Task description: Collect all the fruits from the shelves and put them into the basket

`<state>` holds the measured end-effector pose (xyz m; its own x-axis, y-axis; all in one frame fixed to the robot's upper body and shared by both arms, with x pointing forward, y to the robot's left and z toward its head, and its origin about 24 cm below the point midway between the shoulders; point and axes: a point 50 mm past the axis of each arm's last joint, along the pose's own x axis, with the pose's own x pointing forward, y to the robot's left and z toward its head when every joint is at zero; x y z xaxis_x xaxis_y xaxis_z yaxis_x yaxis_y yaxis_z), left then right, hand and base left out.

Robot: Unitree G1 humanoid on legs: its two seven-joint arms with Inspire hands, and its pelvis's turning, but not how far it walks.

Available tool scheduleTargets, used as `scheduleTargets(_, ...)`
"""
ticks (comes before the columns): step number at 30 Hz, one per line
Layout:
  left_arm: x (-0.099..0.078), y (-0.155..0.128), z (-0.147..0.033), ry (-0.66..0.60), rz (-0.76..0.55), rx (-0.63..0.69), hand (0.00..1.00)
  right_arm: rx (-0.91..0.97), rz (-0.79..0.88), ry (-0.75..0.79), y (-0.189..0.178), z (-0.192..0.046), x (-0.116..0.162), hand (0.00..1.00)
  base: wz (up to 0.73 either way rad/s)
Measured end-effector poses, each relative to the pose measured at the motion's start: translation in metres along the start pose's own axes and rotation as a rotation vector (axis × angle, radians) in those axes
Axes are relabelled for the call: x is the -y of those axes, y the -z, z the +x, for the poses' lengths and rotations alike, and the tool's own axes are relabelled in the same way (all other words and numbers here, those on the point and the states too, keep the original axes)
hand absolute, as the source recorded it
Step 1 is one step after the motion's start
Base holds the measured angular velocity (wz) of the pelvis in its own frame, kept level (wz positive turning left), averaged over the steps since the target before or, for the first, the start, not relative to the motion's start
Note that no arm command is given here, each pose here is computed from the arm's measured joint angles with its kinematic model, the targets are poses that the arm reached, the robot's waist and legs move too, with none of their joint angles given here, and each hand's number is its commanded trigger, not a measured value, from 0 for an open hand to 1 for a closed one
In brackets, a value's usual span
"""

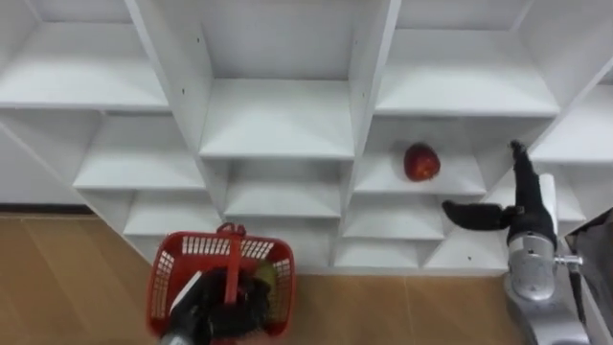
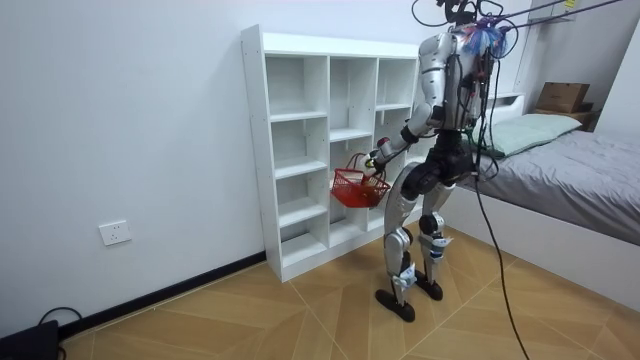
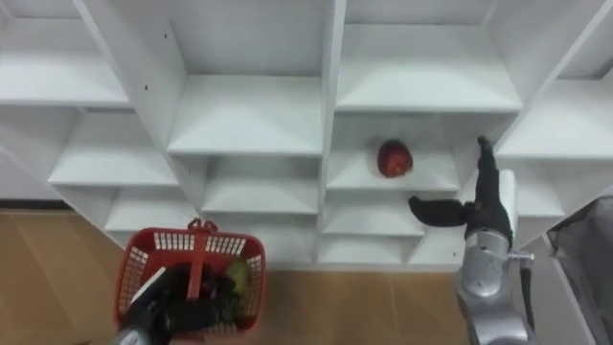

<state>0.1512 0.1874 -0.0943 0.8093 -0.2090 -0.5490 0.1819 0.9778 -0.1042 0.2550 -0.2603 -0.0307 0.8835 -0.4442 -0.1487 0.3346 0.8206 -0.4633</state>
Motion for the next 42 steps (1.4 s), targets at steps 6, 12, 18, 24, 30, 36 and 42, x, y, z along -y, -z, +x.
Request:
scheduleTargets(6,0.001,-0.002,0.01,0.021,0.01,-0.022,1.0,0.038,0.016,0.026,-0.016,0.011,-0.002,0.0,0.01)
scheduleTargets(12,0.002,-0.001,0.013,0.029,0.014,-0.039,1.0,0.039,0.014,0.047,-0.019,0.014,-0.001,0.0,0.0)
scheduleTargets(18,0.002,-0.004,0.021,0.019,0.022,-0.052,1.0,0.046,0.017,0.076,-0.024,0.018,0.0,0.0,-0.01)
scheduleTargets(24,0.004,-0.009,0.026,0.03,0.033,-0.043,1.0,0.096,0.011,0.087,-0.04,0.027,0.001,0.0,0.01)
scheduleTargets(30,0.007,-0.004,0.027,0.046,0.042,-0.08,1.0,0.144,0.009,0.1,-0.056,0.032,-0.002,0.0,0.05)
scheduleTargets(36,0.008,-0.005,0.029,0.053,0.044,-0.079,1.0,0.187,-0.025,0.078,-0.063,0.032,-0.006,0.0,-0.03)
scheduleTargets(42,0.011,-0.005,0.029,0.056,0.043,-0.079,1.0,0.19,-0.033,0.068,-0.063,0.031,-0.008,0.0,0.0)
